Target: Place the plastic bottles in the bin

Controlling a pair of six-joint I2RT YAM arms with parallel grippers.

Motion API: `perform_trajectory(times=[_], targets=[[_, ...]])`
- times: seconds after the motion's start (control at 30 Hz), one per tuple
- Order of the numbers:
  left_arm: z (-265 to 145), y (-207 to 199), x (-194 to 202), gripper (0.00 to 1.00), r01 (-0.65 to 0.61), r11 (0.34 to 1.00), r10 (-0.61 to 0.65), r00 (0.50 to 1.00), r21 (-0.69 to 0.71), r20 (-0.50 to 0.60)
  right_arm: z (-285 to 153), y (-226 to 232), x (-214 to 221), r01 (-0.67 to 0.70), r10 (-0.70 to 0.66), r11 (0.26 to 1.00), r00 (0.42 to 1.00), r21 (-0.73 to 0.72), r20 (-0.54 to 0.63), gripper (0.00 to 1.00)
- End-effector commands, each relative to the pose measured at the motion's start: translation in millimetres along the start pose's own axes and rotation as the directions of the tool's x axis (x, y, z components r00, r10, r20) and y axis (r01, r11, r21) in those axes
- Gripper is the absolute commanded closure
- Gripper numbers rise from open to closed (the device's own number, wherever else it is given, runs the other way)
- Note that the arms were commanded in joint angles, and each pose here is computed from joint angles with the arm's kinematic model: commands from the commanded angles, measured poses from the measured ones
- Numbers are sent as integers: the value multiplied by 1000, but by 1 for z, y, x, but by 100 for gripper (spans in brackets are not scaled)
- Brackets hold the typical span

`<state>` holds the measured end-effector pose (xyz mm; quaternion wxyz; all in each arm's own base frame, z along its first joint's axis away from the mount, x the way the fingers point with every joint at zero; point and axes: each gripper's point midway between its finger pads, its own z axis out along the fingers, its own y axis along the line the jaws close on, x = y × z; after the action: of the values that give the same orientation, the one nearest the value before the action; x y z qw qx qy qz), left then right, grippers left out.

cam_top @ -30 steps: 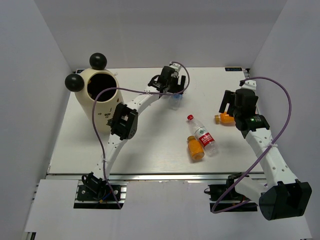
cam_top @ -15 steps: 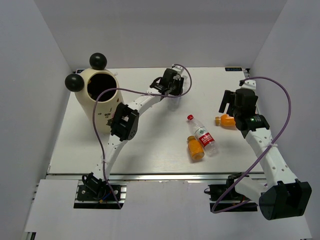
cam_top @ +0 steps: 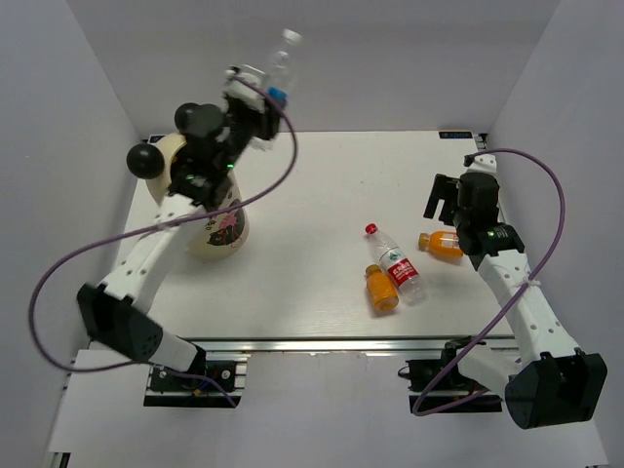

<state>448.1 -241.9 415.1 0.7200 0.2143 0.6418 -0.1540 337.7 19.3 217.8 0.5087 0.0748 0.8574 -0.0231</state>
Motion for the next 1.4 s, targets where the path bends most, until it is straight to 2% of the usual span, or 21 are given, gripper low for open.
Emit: perform_trajectory(times=[0.0, 0.13, 0.17, 0.2, 0.23, 0.3, 0.4, 0.7, 0.9, 0.97, 1.0, 1.1, 1.13, 1.2, 1.37], targets=[[-38, 55, -29, 80, -110, 989, 118, 991, -99, 69, -2, 4, -12, -7, 8, 1000, 999, -28, 51, 11], [-70, 78, -22, 83, -229, 958, 237, 971, -173, 25, 1, 8, -12, -11, 12, 999, 999, -41, 41, 11], [-76, 85, -18, 89, -244, 949, 252, 968, -201, 15, 2, 9, -10, -8, 10, 999, 999, -44, 34, 11], [-88, 94, -25, 98, -260, 936, 275, 961, -238, 31, 3, 9, -10, -8, 10, 999, 999, -45, 31, 11], [-92, 100, -16, 100, -262, 929, 278, 960, -262, 26, 4, 11, -8, -8, 9, 999, 1000, -51, 24, 11], [-104, 116, -13, 100, -272, 913, 288, 958, -303, 8, 8, 13, -1, -13, 13, 998, 1000, -61, -6, 11], [-107, 123, 1, 100, -282, 919, 286, 958, -275, -27, 10, 14, 2, -11, 9, 998, 1000, -58, -29, 11], [-113, 155, 49, 100, -268, 929, 257, 963, -255, -76, 9, 10, -4, -4, 4, 999, 1000, -39, -7, 11], [-112, 138, 76, 100, -231, 966, 214, 967, -117, -141, 8, 9, -11, 0, 0, 999, 1000, -34, 15, 11], [-117, 135, 78, 100, -230, 967, 211, 965, -113, -156, 8, 10, -11, 1, 0, 999, 1000, -37, 16, 11], [-123, 134, 80, 95, -223, 967, 203, 966, -122, -158, 8, 9, -11, 1, 0, 999, 1000, -36, 19, 11], [-134, 135, 79, 31, -217, 962, 192, 970, -167, -151, 7, 8, -13, 8, -7, 999, 1000, -33, 28, 11], [-135, 135, 82, 24, -208, 963, 182, 971, -173, -155, 7, 8, -15, 8, -7, 999, 999, -32, 32, 11], [-136, 132, 82, 2, -192, 968, 166, 973, -160, -162, 7, 8, -16, 11, -10, 999, 999, -33, 37, 11], [-132, 130, 69, 2, -174, 973, 153, 978, -150, -140, 6, 14, -13, 22, -20, 997, 999, -69, 31, 11]])
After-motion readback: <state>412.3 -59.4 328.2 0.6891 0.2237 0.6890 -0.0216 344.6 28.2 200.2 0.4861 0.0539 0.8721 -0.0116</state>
